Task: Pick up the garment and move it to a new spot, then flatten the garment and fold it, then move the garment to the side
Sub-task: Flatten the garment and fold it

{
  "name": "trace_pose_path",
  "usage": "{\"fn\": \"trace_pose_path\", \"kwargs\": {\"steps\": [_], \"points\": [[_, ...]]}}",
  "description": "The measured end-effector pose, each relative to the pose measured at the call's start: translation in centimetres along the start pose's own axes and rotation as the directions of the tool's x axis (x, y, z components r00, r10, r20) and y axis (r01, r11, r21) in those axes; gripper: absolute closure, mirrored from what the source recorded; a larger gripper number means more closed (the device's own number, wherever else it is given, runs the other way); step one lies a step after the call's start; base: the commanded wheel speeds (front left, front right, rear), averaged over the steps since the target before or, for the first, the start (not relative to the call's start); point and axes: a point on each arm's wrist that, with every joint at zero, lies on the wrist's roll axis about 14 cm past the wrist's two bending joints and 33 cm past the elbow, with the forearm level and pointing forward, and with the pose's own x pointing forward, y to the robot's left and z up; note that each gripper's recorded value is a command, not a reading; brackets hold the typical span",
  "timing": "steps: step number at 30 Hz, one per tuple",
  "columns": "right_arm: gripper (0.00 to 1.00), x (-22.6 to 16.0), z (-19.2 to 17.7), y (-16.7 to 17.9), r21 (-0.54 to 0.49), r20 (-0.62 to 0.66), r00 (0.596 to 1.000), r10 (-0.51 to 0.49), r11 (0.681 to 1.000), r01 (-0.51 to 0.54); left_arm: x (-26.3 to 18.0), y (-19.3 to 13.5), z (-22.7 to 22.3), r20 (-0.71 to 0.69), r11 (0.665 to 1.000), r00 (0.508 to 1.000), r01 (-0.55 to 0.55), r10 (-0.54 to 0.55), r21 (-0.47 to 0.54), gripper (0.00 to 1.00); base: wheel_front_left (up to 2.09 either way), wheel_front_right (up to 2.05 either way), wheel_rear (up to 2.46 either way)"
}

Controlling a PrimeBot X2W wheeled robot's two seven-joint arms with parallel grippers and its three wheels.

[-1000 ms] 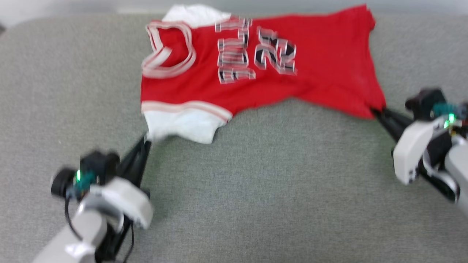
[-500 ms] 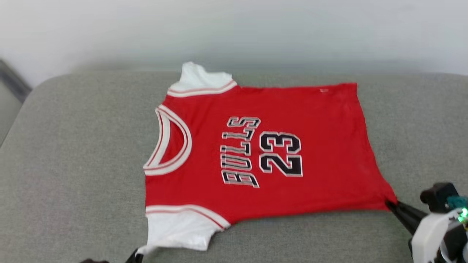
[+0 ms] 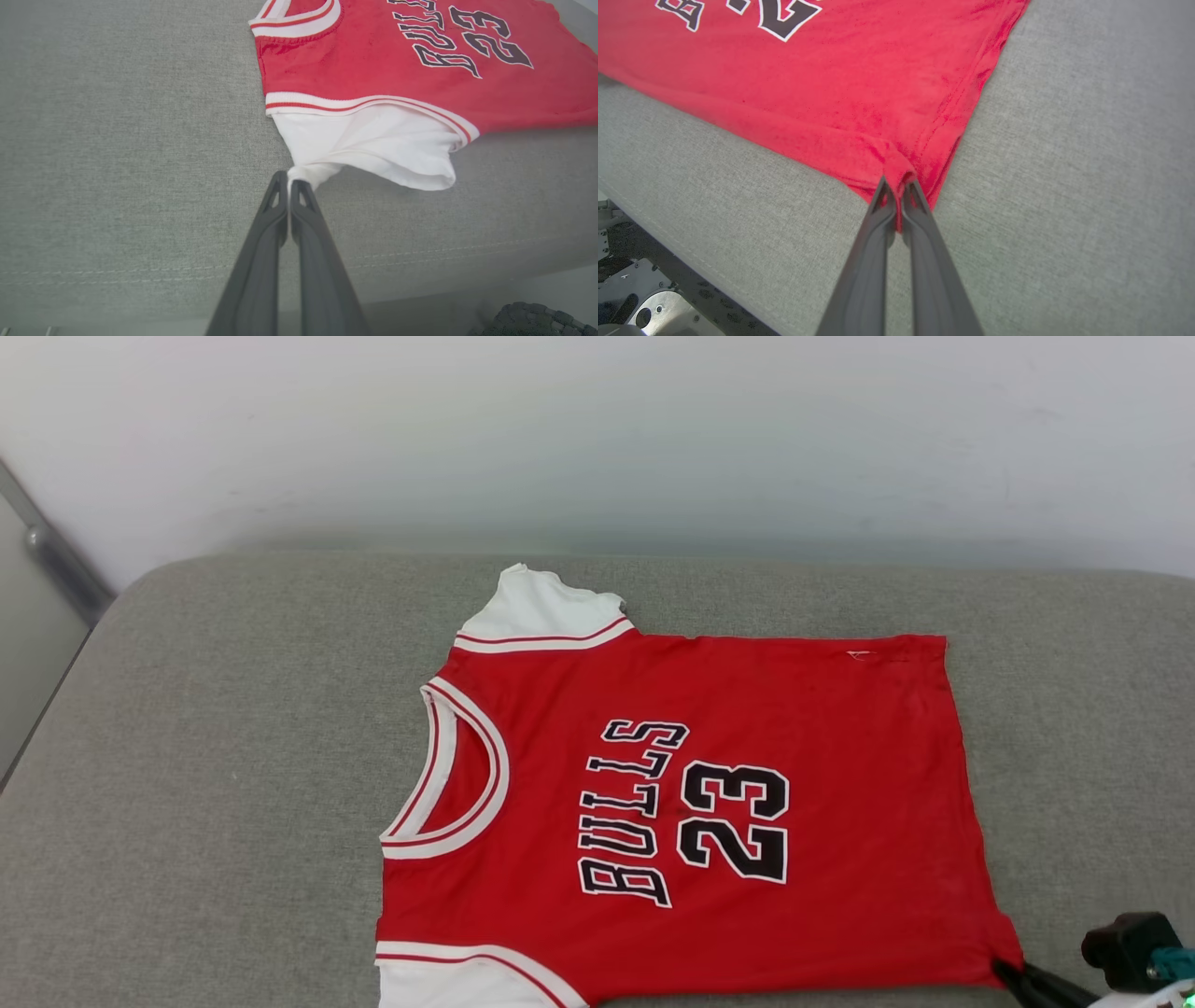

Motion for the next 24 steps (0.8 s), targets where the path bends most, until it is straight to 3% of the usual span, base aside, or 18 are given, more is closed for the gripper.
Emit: {"fn": "trace_pose_path", "kwargs": {"steps": [6,16,24], "points": [[1.00,0.3,2.6,-0.3,-0.007,0.056,0.998,-0.020,1.000,0.021,2.4,-0.3,4.0,0.095,0.995,0.994,0.045,-0.054,0.086,1.00,0.00,0.00,0.00],[1.00,2.3,7.0,-1.6,-0.015,0.133,0.991,-0.033,0.999,0.036,8.5,-1.8,11.1,0.173,0.958,0.969,0.130,-0.178,0.257,1.00,0.00,0.00,0.00],[1.00,5.2,7.3,-4.1,0.018,0.102,0.993,-0.060,0.998,0.059,14.5,-1.6,14.0,0.182,0.935,0.961,0.144,-0.210,0.323,1.00,0.00,0.00,0.00]]}}
